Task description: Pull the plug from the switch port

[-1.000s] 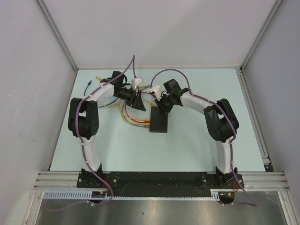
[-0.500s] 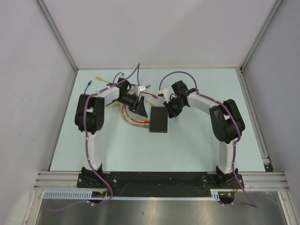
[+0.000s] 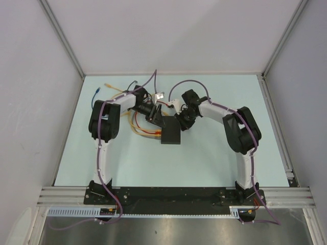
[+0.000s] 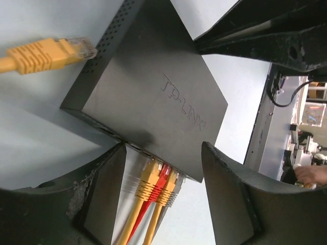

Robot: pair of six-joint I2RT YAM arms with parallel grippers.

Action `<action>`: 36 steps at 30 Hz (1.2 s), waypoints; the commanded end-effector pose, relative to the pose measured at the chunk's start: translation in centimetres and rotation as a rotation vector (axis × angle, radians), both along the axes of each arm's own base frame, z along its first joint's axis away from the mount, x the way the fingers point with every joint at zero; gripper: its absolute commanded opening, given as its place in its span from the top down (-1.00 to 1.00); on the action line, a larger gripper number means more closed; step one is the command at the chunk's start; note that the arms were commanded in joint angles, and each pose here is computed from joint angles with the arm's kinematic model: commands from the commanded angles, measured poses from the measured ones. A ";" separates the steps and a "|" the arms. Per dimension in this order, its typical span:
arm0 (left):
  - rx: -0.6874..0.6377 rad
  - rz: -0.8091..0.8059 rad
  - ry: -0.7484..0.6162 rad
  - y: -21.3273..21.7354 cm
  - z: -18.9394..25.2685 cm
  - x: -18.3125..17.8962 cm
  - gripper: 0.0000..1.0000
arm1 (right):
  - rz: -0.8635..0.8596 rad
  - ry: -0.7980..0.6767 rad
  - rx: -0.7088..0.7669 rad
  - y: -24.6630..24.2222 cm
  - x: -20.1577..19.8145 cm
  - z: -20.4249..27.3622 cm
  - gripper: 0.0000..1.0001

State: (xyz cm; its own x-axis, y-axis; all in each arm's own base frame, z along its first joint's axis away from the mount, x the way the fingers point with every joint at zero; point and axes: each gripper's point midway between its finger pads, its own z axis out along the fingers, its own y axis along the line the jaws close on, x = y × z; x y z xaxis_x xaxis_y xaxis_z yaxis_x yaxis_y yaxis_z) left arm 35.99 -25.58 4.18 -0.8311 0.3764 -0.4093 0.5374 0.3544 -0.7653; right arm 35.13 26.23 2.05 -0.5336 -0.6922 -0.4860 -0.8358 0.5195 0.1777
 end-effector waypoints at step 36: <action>0.013 0.050 -0.017 4.2 0.8 1.4 -0.19 | 0.153 0.057 0.205 6.2 0.8 1.7 1.00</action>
